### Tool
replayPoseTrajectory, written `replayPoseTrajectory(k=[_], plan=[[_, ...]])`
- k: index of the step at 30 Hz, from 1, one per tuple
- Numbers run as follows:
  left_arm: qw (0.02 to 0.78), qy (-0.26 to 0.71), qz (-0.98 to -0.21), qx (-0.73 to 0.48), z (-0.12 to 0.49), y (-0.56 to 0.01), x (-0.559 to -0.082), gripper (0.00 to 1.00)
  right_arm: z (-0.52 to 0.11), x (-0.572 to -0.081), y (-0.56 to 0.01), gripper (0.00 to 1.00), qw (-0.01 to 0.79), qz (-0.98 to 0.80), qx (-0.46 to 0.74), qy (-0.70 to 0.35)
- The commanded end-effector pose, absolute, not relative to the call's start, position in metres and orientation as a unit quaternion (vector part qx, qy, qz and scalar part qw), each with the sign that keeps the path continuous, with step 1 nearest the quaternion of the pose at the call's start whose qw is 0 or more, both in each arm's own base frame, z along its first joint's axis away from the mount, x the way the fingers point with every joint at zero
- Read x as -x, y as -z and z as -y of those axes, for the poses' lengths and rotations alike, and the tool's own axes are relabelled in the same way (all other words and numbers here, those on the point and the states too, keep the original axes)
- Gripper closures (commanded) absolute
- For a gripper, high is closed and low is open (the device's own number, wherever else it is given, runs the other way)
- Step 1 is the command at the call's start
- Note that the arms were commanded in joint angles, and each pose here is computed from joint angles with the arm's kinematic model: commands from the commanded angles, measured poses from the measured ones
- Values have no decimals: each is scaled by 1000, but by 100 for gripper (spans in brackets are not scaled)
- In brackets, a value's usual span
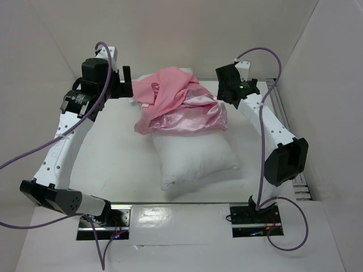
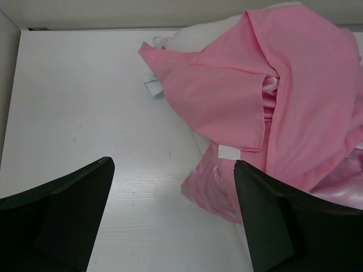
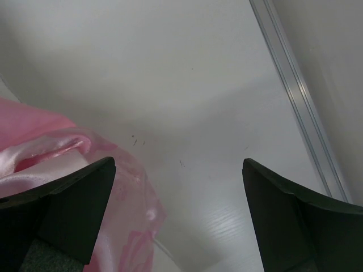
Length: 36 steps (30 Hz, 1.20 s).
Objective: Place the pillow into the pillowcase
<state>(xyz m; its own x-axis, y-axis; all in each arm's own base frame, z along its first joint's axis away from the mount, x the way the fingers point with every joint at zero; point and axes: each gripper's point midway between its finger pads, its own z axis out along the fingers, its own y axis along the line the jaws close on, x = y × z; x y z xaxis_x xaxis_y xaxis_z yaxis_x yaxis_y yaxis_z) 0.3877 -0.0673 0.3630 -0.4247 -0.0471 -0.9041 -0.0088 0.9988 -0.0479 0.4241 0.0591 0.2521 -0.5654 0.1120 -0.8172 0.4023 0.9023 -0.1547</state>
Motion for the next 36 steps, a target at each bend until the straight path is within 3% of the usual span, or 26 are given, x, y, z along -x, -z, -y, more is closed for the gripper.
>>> replayPoseTrajectory(k=[1,11,15,21,27,33,35,36], plan=[[536,39,-843,-8,82,-366,-386,0,-63,-424,-274,0,468,-856,-162,147],[494,110,-862,-28,120,-345,-395,0,-104,-419,-300,0,487,-868,-90,20],[468,107,-877,-22,129,-331,-410,0,-137,-401,-305,0,476,-878,-29,-47],[442,131,-886,-43,164,-314,-423,0,-152,-366,-296,0,442,-894,13,-63],[402,90,-906,-97,204,-275,-419,0,-145,-334,-290,0,416,-906,11,-76],[366,45,-927,-69,199,-234,-420,1,-153,-300,-271,0,376,-921,33,-94],[355,30,-932,-68,198,-220,-424,23,-149,-293,-271,0,378,-922,34,-70],[362,29,-930,-61,198,-228,-428,40,-149,-287,-271,0,373,-925,33,-61]])
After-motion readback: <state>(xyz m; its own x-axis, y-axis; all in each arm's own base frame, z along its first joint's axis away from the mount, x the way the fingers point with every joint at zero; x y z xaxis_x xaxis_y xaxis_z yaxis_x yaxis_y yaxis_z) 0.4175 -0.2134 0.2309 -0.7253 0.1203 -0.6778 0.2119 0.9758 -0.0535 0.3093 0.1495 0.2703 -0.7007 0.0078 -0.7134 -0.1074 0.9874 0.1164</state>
